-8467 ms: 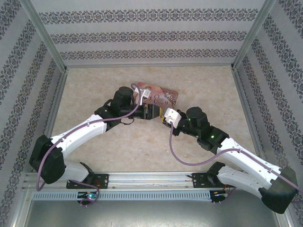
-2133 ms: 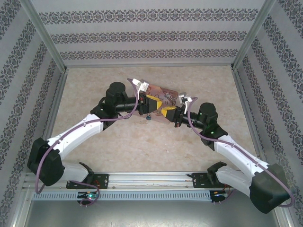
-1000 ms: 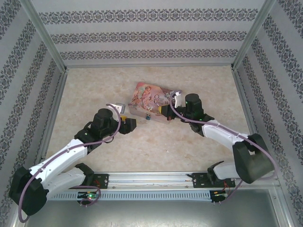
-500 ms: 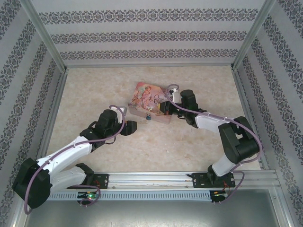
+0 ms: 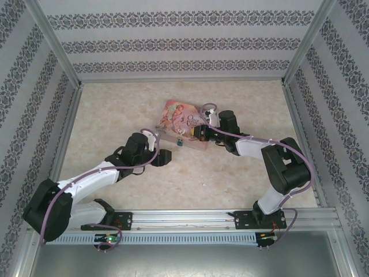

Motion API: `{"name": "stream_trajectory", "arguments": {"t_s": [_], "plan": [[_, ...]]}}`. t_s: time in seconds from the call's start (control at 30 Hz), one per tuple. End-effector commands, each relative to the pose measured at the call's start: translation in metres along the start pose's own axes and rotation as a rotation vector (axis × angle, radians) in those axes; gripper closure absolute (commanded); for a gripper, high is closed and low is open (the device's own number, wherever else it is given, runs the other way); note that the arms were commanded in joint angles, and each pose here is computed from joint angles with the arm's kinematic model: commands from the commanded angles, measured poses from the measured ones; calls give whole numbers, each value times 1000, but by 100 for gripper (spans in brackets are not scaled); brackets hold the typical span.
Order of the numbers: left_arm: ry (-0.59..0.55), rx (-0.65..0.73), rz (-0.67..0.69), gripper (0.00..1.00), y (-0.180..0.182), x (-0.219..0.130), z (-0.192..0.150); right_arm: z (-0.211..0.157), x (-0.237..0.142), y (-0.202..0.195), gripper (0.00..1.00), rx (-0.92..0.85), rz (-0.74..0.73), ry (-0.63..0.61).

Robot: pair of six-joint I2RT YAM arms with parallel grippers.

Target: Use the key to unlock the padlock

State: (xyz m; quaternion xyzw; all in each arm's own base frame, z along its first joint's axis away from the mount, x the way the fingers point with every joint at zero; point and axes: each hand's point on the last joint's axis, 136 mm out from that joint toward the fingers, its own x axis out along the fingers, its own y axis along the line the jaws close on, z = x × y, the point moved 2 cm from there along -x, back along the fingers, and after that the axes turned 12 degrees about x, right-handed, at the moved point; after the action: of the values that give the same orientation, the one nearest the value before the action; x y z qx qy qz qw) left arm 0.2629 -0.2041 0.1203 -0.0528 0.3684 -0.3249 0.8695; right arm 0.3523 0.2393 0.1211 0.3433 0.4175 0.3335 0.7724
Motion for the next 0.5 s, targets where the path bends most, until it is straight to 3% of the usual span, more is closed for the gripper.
{"name": "stream_trajectory", "arguments": {"t_s": [0.0, 0.47], "plan": [[-75, 36, -51, 34, -5, 6, 20, -19, 4, -20, 100, 50, -43, 47], [-130, 54, -49, 30, 5, 45, 28, -27, 1, -22, 100, 35, -64, 53]]}}
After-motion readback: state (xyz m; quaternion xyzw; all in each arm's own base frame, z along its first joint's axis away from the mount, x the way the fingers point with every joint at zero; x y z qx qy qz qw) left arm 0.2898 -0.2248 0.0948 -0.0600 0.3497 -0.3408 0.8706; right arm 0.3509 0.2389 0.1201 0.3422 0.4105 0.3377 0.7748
